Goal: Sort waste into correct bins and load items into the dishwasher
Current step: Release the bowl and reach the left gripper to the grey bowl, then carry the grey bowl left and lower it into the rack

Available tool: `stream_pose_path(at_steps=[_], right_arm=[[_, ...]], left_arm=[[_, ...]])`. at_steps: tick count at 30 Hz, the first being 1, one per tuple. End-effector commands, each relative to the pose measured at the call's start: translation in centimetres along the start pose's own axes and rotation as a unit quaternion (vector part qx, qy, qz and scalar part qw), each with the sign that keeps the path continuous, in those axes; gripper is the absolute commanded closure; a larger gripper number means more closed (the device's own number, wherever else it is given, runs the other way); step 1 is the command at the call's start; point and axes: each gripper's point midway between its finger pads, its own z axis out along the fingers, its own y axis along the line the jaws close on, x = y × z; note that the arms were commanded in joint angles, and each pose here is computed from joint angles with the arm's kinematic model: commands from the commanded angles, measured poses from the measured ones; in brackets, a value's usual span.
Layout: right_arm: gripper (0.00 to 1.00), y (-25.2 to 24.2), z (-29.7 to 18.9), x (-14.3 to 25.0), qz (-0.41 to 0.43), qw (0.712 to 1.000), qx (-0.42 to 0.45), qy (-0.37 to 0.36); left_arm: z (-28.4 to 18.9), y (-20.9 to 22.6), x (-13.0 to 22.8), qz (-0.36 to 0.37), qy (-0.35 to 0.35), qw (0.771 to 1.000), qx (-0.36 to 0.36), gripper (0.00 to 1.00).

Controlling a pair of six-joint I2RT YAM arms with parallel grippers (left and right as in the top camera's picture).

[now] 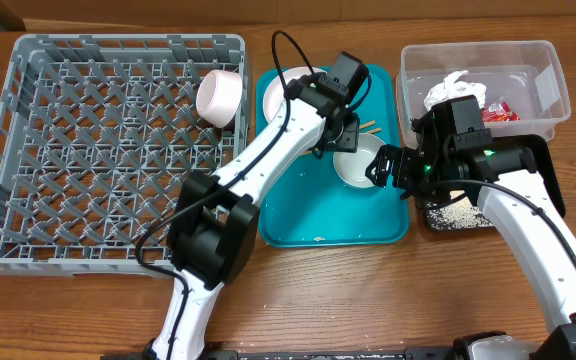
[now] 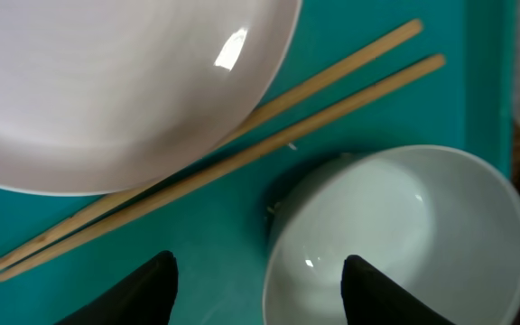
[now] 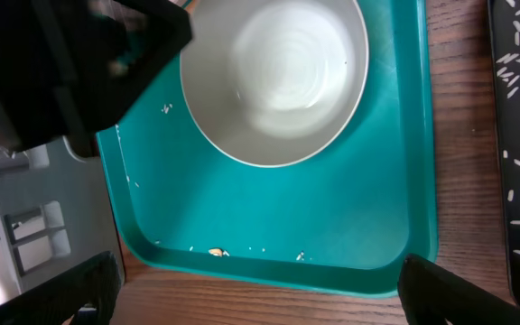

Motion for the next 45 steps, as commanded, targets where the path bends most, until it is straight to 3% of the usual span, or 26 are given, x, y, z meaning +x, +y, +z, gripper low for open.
stream_pose_path(at_steps=[1,4,10,17,24,28,32,35,39,42,45], right_arm=[[0.0,0.8,-1.0,-0.8,-0.012,1.0,-0.007,-0.02],[0.0,0.8,-1.0,-0.8,-0.012,1.0,-0.007,-0.02],[0.0,0.8,-1.0,-0.8,-0.012,1.0,-0.007,-0.02],[0.0,0.8,-1.0,-0.8,-0.012,1.0,-0.007,-0.02],[0.0,0.8,-1.0,-0.8,-0.012,1.0,-0.007,-0.02],[0.0,0.8,-1.0,-0.8,-0.012,1.0,-0.007,-0.02],[0.0,0.8,-1.0,-0.8,-0.012,1.0,-0.007,-0.02],[0.0,0.8,-1.0,-0.8,-0.012,1.0,-0.007,-0.02],[0.0,0.8,-1.0,-0.8,-0.012,1.0,-0.007,-0.02],[0.0,0.8,-1.0,-0.8,-0.012,1.0,-0.007,-0.02],[0.0,0.8,-1.0,-0.8,-0.012,1.0,-0.007,-0.02]], left_arm=[[2.7,0.7,0.9,-0.027,0.02,0.999,-0.023,0.45],[3.5,0.6,1.4,-0.029,0.033,0.999,-0.016,0.56],[3.5,0.4,1.5,-0.029,0.035,0.999,-0.012,0.96],[0.7,0.1,0.6,-0.018,0.02,1.0,-0.003,0.96],[-8.2,0.7,-1.6,0.03,-0.052,0.998,0.01,0.96],[-13.6,3.9,-1.9,0.029,-0.084,0.996,-0.017,0.96],[-19.1,10.3,-1.0,0.017,-0.1,0.99,-0.101,0.96],[-22.6,16.0,0.5,-0.009,-0.102,0.973,-0.207,0.96],[-27.1,22.5,2.8,-0.097,-0.118,0.915,-0.372,0.96],[-29.1,24.9,4.4,-0.152,-0.137,0.868,-0.453,0.96],[-28.8,26.0,5.0,-0.163,-0.146,0.843,-0.492,0.96]])
